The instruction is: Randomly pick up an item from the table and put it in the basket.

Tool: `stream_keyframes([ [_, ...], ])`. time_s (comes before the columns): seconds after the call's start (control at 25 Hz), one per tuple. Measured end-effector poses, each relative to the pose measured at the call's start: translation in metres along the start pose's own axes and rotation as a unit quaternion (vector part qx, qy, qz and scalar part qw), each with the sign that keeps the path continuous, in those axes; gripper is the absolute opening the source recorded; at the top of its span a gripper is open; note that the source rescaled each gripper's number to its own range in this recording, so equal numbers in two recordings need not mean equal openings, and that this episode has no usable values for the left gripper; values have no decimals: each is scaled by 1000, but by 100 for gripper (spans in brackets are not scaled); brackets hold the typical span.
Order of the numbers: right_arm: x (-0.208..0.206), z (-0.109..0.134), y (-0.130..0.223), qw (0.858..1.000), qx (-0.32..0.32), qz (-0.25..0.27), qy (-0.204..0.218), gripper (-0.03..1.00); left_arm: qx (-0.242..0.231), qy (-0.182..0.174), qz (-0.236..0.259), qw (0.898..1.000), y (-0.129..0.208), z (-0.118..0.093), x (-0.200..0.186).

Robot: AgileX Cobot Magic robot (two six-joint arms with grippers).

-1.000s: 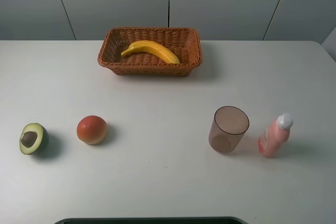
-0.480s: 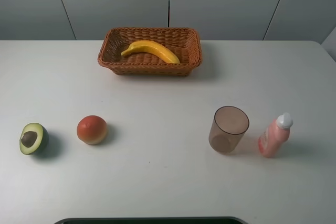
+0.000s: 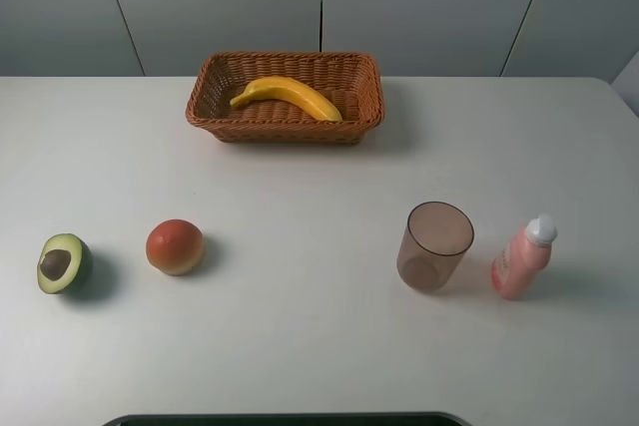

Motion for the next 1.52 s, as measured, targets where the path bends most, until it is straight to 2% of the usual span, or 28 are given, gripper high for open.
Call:
stream_keyframes([
  [0.28,-1,-9,-2,999,24,-8,23,100,0,0,0,1000,0,0,0],
  [0.64,-1,-10,-3,999,34,-10,29,100,0,0,0,1000,0,0,0],
  [0.76,-1,-16,-3,996,55,-15,64,100,0,0,0,1000,0,0,0],
  [0.92,-3,-30,-3,986,96,-23,137,100,0,0,0,1000,0,0,0],
  [1.0,-5,-34,-3,981,110,-25,160,100,0,0,0,1000,0,0,0],
  [1.52,-5,-35,-3,979,115,-26,167,100,0,0,0,1000,0,0,0],
])
Point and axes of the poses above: a point on each arm's last joint axis where the gripper is mounted, x pointing out along that axis toward the gripper, z along the wrist's bending axis when the last joint is at zero, y = z × x, the point moved 10 cm from there along x, pointing out along that axis toward the gripper, and after that the axes turned 9 degrees about x, right-handed, at the moved point
